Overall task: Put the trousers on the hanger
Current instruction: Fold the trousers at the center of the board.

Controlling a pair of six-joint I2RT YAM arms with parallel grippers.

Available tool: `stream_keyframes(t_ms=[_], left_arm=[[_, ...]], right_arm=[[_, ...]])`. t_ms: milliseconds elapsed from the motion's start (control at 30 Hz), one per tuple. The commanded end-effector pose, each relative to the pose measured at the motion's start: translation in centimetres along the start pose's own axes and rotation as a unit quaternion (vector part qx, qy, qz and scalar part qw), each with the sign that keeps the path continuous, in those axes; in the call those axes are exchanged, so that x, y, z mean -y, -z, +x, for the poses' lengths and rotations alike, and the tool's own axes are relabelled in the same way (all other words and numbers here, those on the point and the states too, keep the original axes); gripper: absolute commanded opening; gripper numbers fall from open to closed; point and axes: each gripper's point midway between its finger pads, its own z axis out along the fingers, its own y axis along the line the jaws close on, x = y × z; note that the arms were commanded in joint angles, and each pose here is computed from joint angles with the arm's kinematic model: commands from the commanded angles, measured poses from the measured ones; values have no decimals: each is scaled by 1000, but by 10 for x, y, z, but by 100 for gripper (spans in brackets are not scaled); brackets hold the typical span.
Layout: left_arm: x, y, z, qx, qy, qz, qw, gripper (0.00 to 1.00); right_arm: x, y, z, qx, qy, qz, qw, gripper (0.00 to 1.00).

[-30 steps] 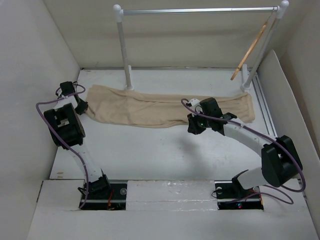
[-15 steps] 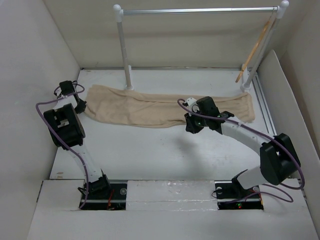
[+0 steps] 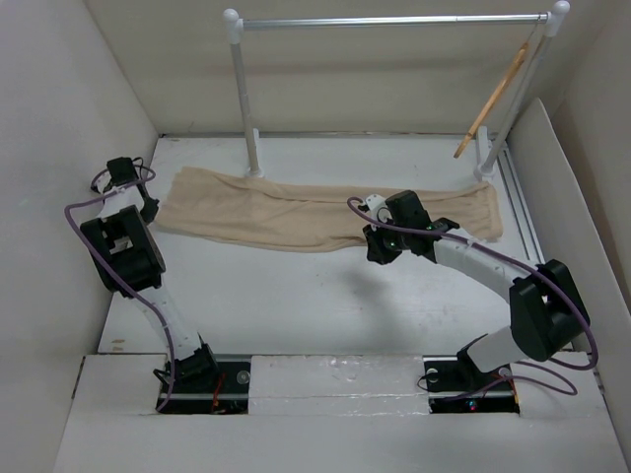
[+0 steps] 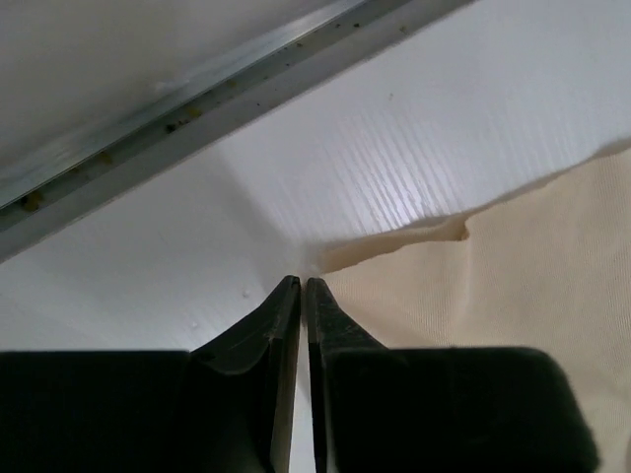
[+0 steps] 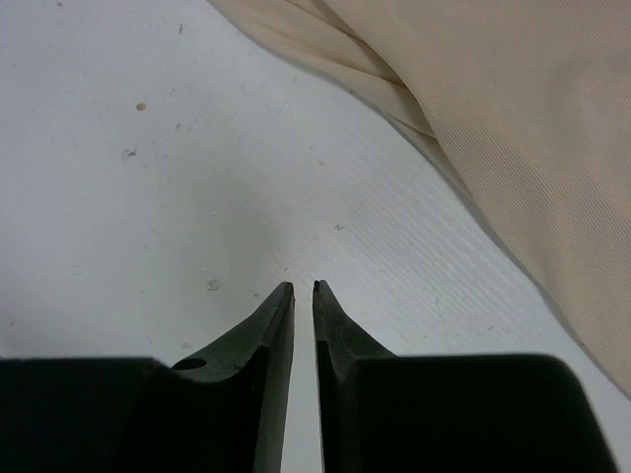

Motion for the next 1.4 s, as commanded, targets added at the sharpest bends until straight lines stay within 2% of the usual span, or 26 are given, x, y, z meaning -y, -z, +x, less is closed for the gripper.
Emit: stream_keyframes(t_ms=[0,33,67,133,267,400,467,633,733,800,833,867,900,933,1033,1100,1167,1300,1333,1367], left_arm=[[-12,-2,-10,-3,29,-18,999,5],[-10,-1,-13,3,31,-13,999,14],[-4,0,-12,1,25,4,1000,40],[1,5,-13,6,25,25,999,57],[6,14,-5,0,21,57,998,60],[-6,22,25,-23,23,71,997,60],[-3,22,34,-35,24,89,995,67],[9,6,43,-58,7,75,995,67],[23,-3,47,-59,-18,51,997,63],[22,-9,47,-58,-9,40,997,50],[23,-10,48,-58,-4,42,997,39],[20,-11,48,-56,2,35,998,26],[18,-12,50,-56,1,33,998,24],[16,-12,48,-50,0,30,998,14],[10,-10,45,-39,-8,17,999,0],[6,-8,41,-31,-16,8,999,0],[2,-7,38,-21,-20,2,1000,0],[2,-3,36,-14,-26,5,1000,0],[2,-3,35,-14,-26,7,1000,0],[3,-2,34,-13,-27,7,1000,0]], right_arm=[[-2,7,-20,22,17,1,1000,20],[-2,6,-19,20,17,0,1000,20],[-3,6,-21,22,17,-2,1000,21],[-3,5,-22,21,20,-6,1000,22],[-14,1,-27,21,31,-17,999,23],[-20,-3,-31,21,39,-20,999,24],[-19,-4,-32,22,40,-21,999,24],[-22,-5,-35,22,45,-20,999,24],[-24,-2,-34,22,43,-17,999,27],[-17,4,-31,31,30,-8,999,38],[-12,6,-28,33,9,-5,999,44],[7,12,-26,41,-19,9,999,54],[18,11,-10,31,-48,15,998,58],[42,22,-11,57,-96,24,993,66],[67,30,22,71,-201,16,977,76],[104,44,36,97,-262,50,959,80],[121,56,53,111,-310,79,941,84],[167,91,89,147,-397,171,890,87],[186,105,103,158,-428,206,866,87],[194,110,113,162,-443,227,852,87]])
